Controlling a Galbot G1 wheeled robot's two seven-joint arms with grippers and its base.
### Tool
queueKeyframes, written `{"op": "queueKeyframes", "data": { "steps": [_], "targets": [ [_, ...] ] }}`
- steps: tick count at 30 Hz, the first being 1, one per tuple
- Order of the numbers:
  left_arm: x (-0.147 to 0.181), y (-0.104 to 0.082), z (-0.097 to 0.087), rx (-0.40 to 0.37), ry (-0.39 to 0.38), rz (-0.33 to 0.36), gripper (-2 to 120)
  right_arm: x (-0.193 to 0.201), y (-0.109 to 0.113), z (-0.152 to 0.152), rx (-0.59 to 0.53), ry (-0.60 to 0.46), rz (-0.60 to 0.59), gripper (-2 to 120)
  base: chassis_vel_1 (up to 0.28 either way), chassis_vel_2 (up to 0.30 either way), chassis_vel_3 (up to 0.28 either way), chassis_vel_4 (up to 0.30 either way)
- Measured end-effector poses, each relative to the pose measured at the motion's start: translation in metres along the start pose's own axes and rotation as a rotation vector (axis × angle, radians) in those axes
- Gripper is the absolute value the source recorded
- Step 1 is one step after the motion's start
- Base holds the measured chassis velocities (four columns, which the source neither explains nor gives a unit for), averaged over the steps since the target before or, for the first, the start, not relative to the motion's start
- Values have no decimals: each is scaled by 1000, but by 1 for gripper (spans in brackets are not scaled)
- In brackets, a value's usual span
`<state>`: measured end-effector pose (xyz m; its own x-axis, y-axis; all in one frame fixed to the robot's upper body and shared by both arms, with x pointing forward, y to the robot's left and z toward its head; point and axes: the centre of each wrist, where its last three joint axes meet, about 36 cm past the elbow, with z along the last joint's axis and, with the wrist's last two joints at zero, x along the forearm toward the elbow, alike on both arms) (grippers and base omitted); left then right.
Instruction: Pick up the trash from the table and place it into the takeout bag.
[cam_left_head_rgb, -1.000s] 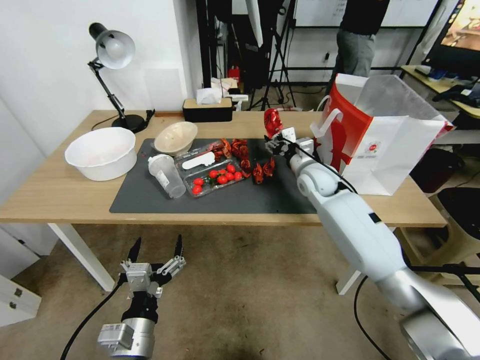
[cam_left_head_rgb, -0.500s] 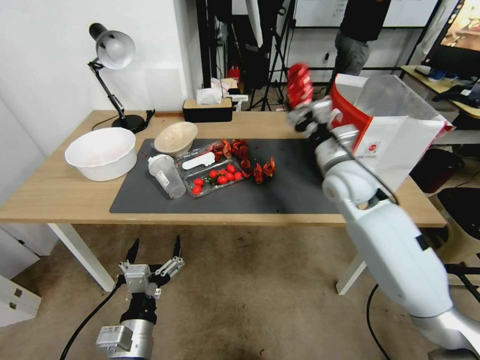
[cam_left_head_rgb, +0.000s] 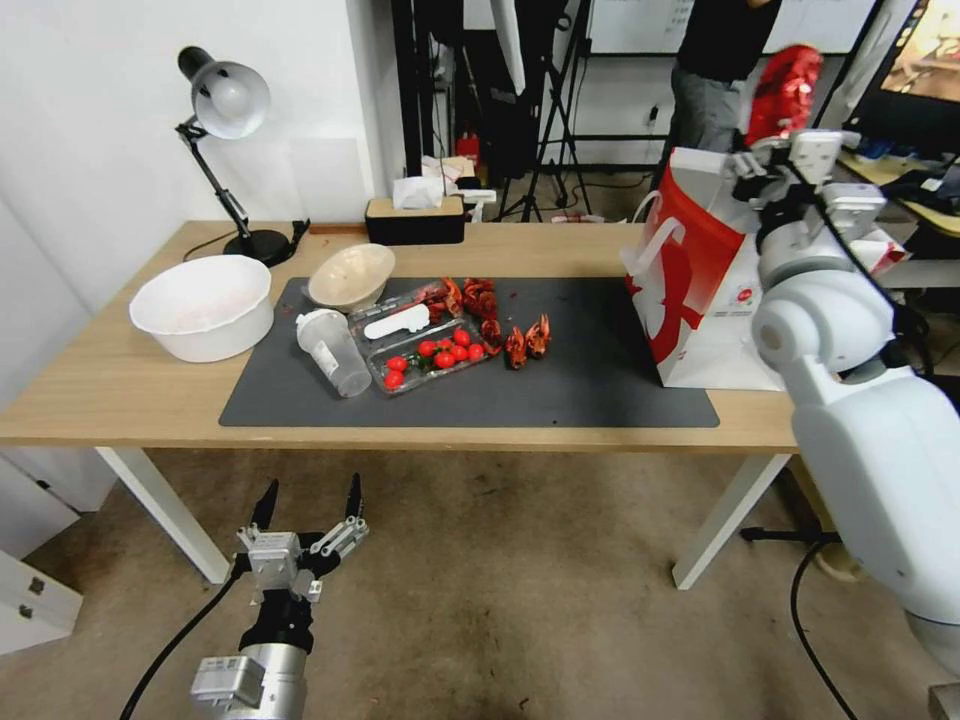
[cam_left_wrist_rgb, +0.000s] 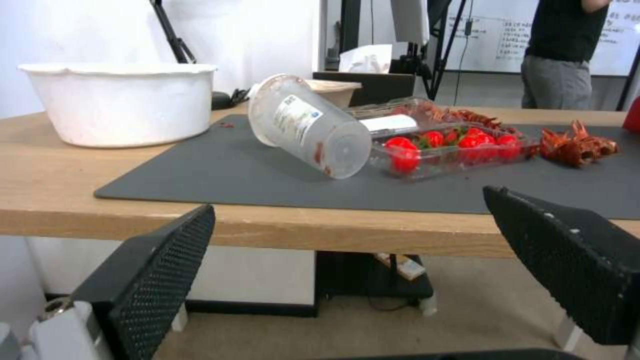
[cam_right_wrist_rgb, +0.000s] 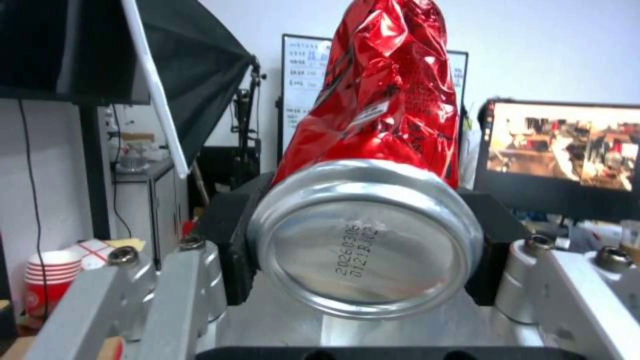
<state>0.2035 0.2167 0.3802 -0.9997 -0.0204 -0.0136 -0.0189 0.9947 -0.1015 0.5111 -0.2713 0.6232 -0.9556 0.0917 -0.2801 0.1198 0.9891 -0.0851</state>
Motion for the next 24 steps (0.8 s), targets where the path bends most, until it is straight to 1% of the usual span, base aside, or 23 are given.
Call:
{"op": "queueKeyframes", "data": {
  "steps": [1,2,3,4,5,6,7,8,9,10,11,15,21,23,24],
  "targets": [
    [1,0,0,0,1,0,100,-4,-11,-2,2,14,35,59,0,0,0,0],
    [1,0,0,0,1,1,100,-9,-26,-2,-7,58,86,67,0,0,0,0],
    [1,0,0,0,1,1,100,-9,-26,-2,-7,58,86,67,0,0,0,0],
    [1,0,0,0,1,2,100,-10,-30,-1,-7,71,99,70,0,0,0,0],
    [1,0,0,1,0,2,100,-11,-34,1,-10,83,108,73,0,0,0,0],
    [1,-1,-1,1,-2,4,100,-11,-36,3,-19,95,111,80,0,0,0,0],
    [1,-1,-1,1,-2,4,100,-11,-36,3,-19,95,111,80,0,0,0,0],
    [1,-1,-2,1,-3,5,100,-10,-36,4,-24,101,110,86,0,0,0,0],
    [1,-1,-2,1,-3,5,100,-10,-36,5,-25,102,110,87,0,0,0,0],
    [2,-1,-2,0,-3,5,100,-10,-35,5,-27,106,110,95,0,0,0,0],
    [2,-1,-3,0,-3,5,100,-10,-35,6,-29,107,110,97,0,0,0,0],
    [4,-1,-5,-1,-3,5,100,-8,-32,7,-32,111,105,100,0,0,0,0],
    [6,-2,-7,-2,-7,4,100,-2,-28,8,-39,113,87,100,0,0,0,0],
    [8,-2,-8,-5,-10,2,100,10,-21,5,-81,107,37,100,0,0,0,0],
    [8,-2,-8,-5,-10,2,100,10,-21,5,-81,107,37,100,0,0,0,0]
  ]
}}
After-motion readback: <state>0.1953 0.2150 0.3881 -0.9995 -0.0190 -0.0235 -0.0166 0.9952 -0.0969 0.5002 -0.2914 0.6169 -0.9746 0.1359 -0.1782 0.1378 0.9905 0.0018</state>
